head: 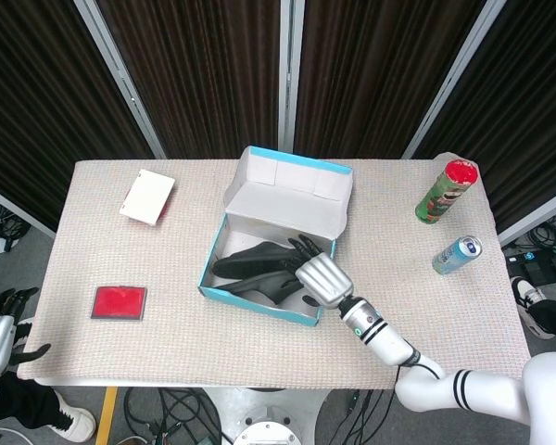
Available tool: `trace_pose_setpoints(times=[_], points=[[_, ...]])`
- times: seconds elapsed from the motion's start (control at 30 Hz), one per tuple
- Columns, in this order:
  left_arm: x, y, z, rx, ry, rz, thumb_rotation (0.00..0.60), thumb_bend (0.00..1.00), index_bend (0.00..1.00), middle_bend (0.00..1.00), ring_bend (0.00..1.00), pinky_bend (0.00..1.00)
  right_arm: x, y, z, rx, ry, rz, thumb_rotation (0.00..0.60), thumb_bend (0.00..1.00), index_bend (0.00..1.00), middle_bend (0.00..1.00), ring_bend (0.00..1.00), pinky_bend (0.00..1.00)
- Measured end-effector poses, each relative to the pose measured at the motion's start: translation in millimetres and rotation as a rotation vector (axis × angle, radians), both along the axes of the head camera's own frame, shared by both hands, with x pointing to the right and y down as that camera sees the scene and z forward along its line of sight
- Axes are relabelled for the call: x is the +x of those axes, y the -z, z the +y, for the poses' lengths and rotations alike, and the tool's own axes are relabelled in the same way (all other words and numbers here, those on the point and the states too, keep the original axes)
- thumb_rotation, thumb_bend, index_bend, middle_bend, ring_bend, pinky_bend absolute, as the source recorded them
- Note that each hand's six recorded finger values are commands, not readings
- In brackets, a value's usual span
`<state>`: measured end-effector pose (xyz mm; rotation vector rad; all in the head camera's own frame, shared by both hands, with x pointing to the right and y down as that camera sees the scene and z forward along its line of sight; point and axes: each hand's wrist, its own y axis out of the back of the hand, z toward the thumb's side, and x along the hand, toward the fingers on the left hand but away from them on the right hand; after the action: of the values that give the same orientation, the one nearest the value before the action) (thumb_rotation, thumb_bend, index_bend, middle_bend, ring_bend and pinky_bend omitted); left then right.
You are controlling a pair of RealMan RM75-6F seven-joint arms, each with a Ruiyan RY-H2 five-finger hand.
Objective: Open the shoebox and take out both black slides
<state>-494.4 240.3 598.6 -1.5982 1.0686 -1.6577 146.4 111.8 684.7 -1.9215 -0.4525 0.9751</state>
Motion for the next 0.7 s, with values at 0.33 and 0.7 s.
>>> trace_pose_setpoints(times=[0.33,0.7], points=[[0,-3,1,-0.013,0.004,0.006,0.6,0.06,0.15,0.17,0.09,0.14,0,-10,2,-0.027,0.005,0.047,0.6,0.05,0.26,0.36,0.0,0.0],[-1,-3,2,-0.016,0.009,0.011,0.6,0.06,0.15,0.17,0.09,0.14,-12,-25,7,0.008,0.06,0.087,0.6,0.16,0.41,0.43,0.04,0.0]])
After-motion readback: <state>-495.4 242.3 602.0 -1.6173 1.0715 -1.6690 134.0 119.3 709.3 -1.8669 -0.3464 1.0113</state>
